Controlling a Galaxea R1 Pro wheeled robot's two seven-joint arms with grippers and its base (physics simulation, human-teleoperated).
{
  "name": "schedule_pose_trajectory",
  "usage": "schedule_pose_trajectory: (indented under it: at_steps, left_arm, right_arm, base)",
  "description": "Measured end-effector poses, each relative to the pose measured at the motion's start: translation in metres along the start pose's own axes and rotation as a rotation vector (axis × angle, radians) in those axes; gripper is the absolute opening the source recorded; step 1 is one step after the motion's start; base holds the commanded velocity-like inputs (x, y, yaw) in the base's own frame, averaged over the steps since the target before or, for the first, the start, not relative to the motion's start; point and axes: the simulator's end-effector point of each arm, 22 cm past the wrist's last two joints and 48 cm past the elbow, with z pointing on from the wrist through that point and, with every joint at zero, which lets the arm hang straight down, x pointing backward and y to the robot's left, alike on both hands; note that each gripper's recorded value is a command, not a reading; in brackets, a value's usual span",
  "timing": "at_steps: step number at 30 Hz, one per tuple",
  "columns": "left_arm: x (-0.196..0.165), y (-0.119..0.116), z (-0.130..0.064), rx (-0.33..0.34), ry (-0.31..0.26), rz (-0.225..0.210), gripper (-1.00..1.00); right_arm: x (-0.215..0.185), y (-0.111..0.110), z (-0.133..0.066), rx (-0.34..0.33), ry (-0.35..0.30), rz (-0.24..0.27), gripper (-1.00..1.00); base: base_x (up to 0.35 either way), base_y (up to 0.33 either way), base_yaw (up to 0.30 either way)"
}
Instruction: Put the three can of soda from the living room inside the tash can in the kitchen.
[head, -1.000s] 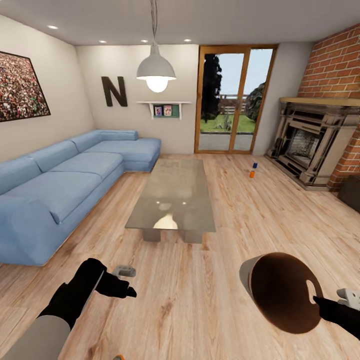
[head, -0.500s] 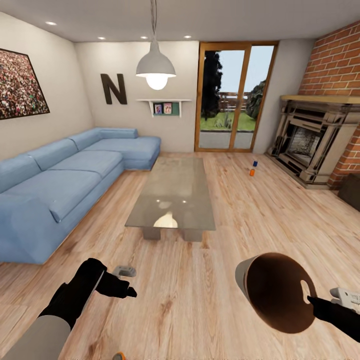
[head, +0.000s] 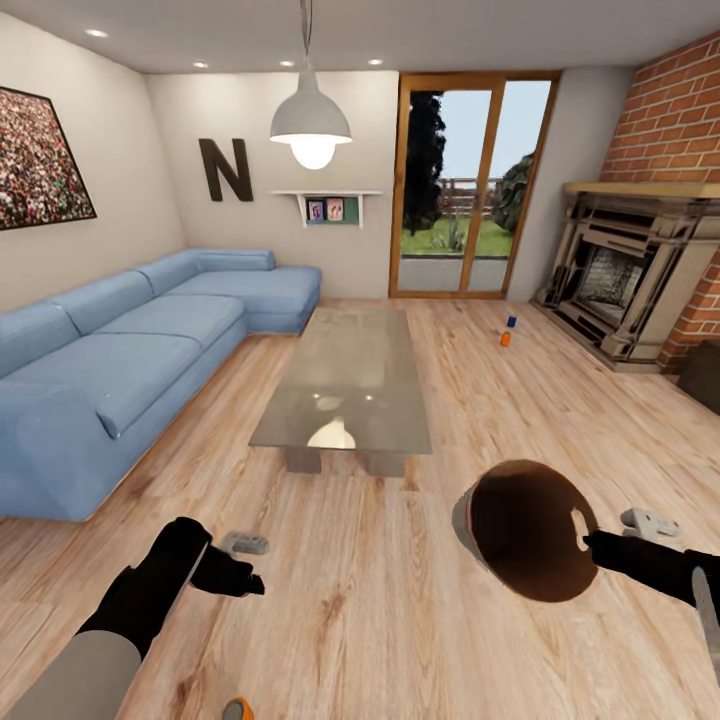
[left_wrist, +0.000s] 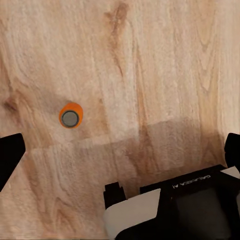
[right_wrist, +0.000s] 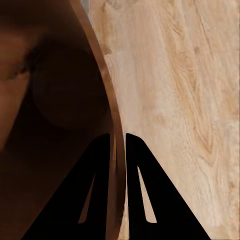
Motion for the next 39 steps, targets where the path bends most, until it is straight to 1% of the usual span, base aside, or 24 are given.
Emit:
schedule_pose_trajectory:
  at_steps: [2,3,4,6,7,8,10,11,12,13,16,17,19,20,21,23,27,29,31,32,34,35,37,39]
  left_arm:
    - [0.001,0.006,0.003,-0.026,0.001,-0.002,1.0]
    - [0.003,0.009,0.006,-0.033,0.006,-0.004,1.0]
    - [0.005,0.01,0.008,-0.035,0.01,-0.006,1.0]
    - [0.005,0.013,0.012,-0.04,0.018,-0.012,1.0]
    - [0.005,0.016,0.014,-0.041,0.024,-0.017,1.0]
    - [0.007,0.018,0.017,-0.041,0.03,-0.024,1.0]
    - [0.009,0.02,0.021,-0.04,0.036,-0.032,1.0]
    - [0.009,0.021,0.022,-0.039,0.037,-0.035,1.0]
    - [0.01,0.022,0.024,-0.039,0.037,-0.038,1.0]
    - [0.01,0.022,0.025,-0.038,0.037,-0.04,1.0]
    - [0.009,0.025,0.029,-0.042,0.034,-0.044,1.0]
    - [0.008,0.025,0.03,-0.043,0.032,-0.044,1.0]
    - [0.006,0.026,0.032,-0.042,0.028,-0.045,1.0]
    - [0.006,0.026,0.034,-0.042,0.027,-0.046,1.0]
    - [0.006,0.026,0.035,-0.043,0.026,-0.046,1.0]
    - [0.007,0.027,0.038,-0.043,0.026,-0.046,1.0]
    - [0.009,0.029,0.045,-0.049,0.027,-0.044,1.0]
    - [0.01,0.034,0.048,-0.067,0.029,-0.042,1.0]
    - [0.012,0.035,0.052,-0.071,0.03,-0.042,1.0]
    - [0.014,0.037,0.054,-0.078,0.036,-0.044,1.0]
    - [0.022,0.041,0.062,-0.089,0.055,-0.05,1.0]
    - [0.025,0.047,0.065,-0.109,0.07,-0.057,1.0]
    - [0.024,0.05,0.068,-0.117,0.071,-0.06,1.0]
    - [0.023,0.052,0.071,-0.122,0.071,-0.062,1.0]
  right_arm:
    - [-0.025,-0.002,0.005,0.072,-0.023,-0.059,-1.0]
    - [-0.041,0.001,0.005,0.087,-0.047,-0.082,-1.0]
    - [-0.052,0.008,0.003,0.072,-0.075,-0.086,-1.0]
    - [-0.064,0.029,0.006,0.004,-0.096,-0.068,-1.0]
    - [-0.069,0.035,0.007,-0.012,-0.106,-0.069,-1.0]
    - [-0.072,0.035,0.007,-0.004,-0.112,-0.078,-1.0]
    - [-0.076,0.024,0.01,0.056,-0.112,-0.11,-1.0]
    - [-0.081,0.018,0.009,0.087,-0.122,-0.127,-1.0]
    - [-0.087,0.017,0.01,0.1,-0.131,-0.135,-1.0]
    - [-0.091,0.02,0.01,0.091,-0.142,-0.135,-1.0]
    - [-0.101,0.041,0.013,0.017,-0.161,-0.122,-1.0]
    - [-0.107,0.043,0.012,0.013,-0.172,-0.128,-1.0]
    - [-0.117,0.037,0.01,0.048,-0.183,-0.176,-1.0]
    - [-0.123,0.031,0.008,0.072,-0.184,-0.214,-1.0]
    - [-0.126,0.024,0.006,0.097,-0.185,-0.241,-1.0]
    - [-0.127,0.017,0.006,0.119,-0.185,-0.264,-1.0]
    - [-0.127,0.015,0.007,0.104,-0.186,-0.27,-1.0]
    - [-0.137,0.006,0.005,0.118,-0.196,-0.272,-1.0]
    - [-0.137,-0.007,0.006,0.161,-0.193,-0.284,-1.0]
    - [-0.137,-0.011,0.007,0.17,-0.191,-0.287,-1.0]
    - [-0.134,-0.012,0.011,0.161,-0.186,-0.281,-1.0]
    - [-0.134,-0.01,0.013,0.148,-0.185,-0.273,-1.0]
    - [-0.133,-0.009,0.015,0.14,-0.188,-0.27,-1.0]
    - [-0.13,-0.013,0.019,0.15,-0.182,-0.269,-1.0]
  base:
    - [0.0,0.0,0.0]
    - [0.0,0.0,0.0]
    - [0.0,0.0,0.0]
    - [0.0,0.0,0.0]
    - [0.0,0.0,0.0]
    - [0.0,0.0,0.0]
    - [0.0,0.0,0.0]
    - [0.0,0.0,0.0]
    - [0.0,0.0,0.0]
    - [0.0,0.0,0.0]
    - [0.0,0.0,0.0]
    - [0.0,0.0,0.0]
    - [0.0,0.0,0.0]
    - [0.0,0.0,0.0]
    - [0.0,0.0,0.0]
    - [0.0,0.0,0.0]
    - [0.0,0.0,0.0]
    - [0.0,0.0,0.0]
    - [0.0,0.0,0.0]
    - [0.0,0.0,0.0]
    - [0.0,0.0,0.0]
    - [0.0,0.0,0.0]
    - [0.0,0.0,0.0]
    - [0.0,0.0,0.0]
